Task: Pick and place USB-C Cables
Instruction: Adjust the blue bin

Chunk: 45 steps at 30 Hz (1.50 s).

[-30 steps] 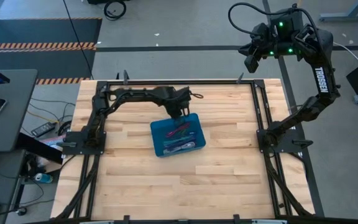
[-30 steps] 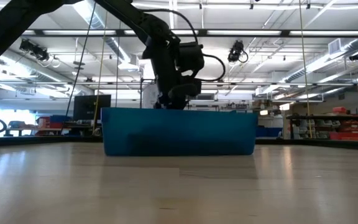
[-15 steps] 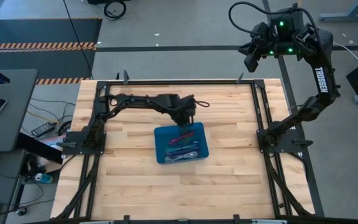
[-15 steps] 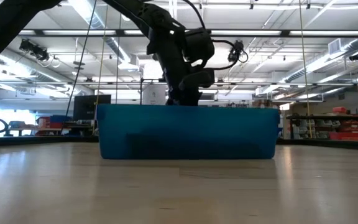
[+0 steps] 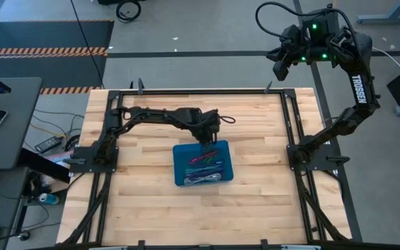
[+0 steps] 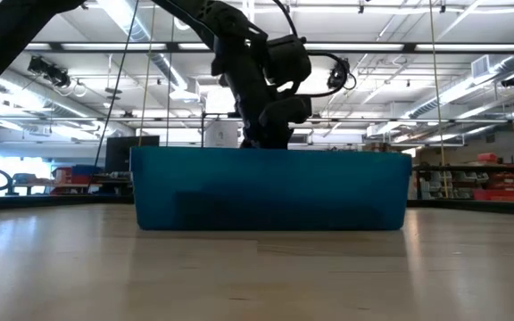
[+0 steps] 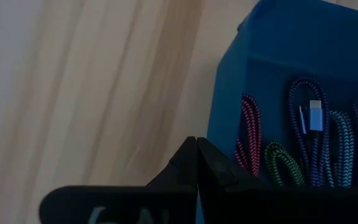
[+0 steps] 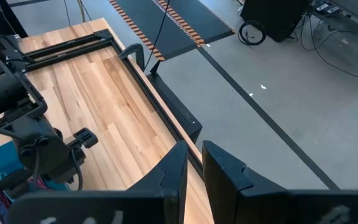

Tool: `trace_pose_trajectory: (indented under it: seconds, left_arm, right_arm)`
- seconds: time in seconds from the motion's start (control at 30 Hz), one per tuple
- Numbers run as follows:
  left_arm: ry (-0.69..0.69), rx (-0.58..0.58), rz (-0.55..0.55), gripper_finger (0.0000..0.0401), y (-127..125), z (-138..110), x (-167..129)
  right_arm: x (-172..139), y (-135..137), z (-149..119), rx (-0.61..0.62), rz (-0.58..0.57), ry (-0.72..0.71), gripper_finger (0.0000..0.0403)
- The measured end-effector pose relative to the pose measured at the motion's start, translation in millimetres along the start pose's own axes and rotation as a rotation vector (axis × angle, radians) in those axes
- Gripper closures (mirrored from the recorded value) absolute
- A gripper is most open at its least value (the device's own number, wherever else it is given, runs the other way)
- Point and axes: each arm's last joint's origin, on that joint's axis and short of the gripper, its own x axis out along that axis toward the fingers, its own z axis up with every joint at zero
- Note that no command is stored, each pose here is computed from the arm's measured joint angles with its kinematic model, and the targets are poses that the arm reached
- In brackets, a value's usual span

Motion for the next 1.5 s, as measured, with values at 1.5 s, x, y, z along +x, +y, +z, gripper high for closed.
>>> trace_pose_trajectory:
  seconds: [1.5]
  left_arm:
    - [0.397,-0.056,0.268,0.0401,-82,-31,-51]
  right_arm:
    - [0,-1,-1,-0.038,-0.025,0.014,0.0347]
